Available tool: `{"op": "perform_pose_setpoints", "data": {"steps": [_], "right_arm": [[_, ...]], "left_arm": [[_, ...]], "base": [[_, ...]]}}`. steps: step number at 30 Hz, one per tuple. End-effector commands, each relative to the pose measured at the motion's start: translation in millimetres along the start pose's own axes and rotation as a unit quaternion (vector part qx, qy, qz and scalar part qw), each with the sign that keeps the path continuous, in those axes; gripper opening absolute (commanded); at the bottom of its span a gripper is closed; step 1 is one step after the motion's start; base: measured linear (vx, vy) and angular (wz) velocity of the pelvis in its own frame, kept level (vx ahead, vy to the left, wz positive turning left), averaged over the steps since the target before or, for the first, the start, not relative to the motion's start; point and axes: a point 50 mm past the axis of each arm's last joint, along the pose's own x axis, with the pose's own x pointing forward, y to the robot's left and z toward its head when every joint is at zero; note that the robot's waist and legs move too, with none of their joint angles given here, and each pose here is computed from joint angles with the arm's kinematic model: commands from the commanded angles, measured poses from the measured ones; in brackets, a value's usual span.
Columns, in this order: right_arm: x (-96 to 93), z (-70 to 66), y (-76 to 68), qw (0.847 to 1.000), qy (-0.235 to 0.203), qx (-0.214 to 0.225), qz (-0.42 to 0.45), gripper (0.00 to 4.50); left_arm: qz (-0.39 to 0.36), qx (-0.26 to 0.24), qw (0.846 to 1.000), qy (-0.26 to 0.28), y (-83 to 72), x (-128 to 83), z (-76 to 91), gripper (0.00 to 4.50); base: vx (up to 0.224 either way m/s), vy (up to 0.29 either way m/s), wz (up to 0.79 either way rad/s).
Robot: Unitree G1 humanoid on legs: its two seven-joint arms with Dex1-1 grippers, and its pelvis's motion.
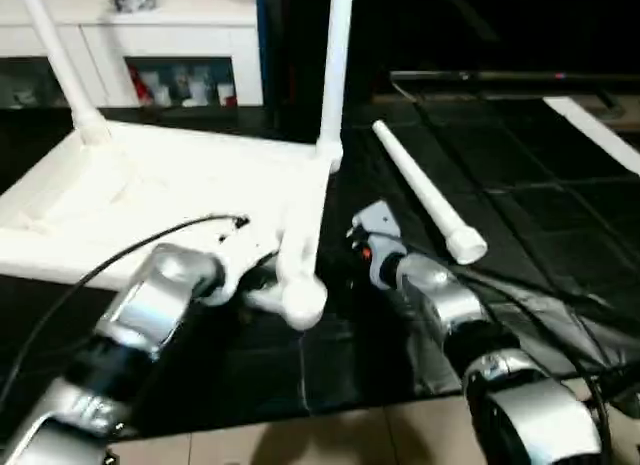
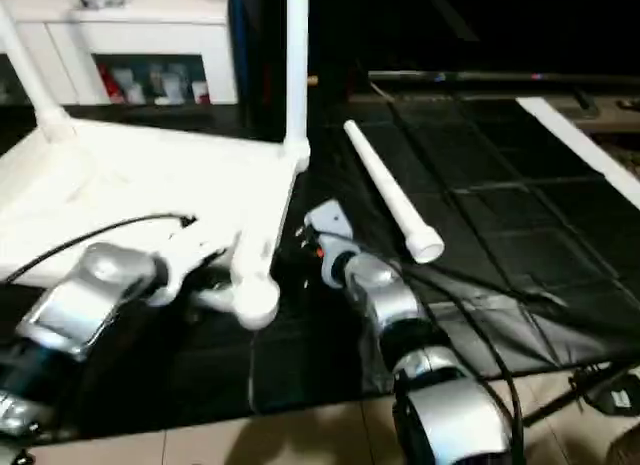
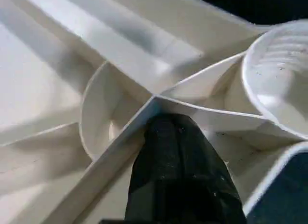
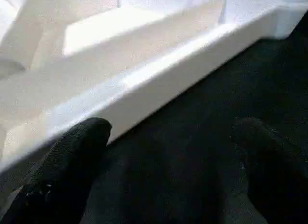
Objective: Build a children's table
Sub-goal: Rotate table base
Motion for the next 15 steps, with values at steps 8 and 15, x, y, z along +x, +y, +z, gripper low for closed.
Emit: {"op": "perform_pose_setpoints", "data": {"steps": [8, 15], "right_arm": [[-20.0, 42.1, -63.2, 0.986, -0.029, 0.026, -0.163, 4.50], [-34.8, 65.1, -92.4, 0.968, -0.007, -0.036, -0.247, 4.50]], "left_arm": [[0.009, 0.002, 0.992, -0.122, 9.7, -38.1, 32.9, 0.22], [0.034, 0.017, 0.987, -0.155, 3.5, -67.8, 36.5, 0.94]], "base": [[0.000, 0.000, 0.00], [0.000, 0.000, 0.00]]}}
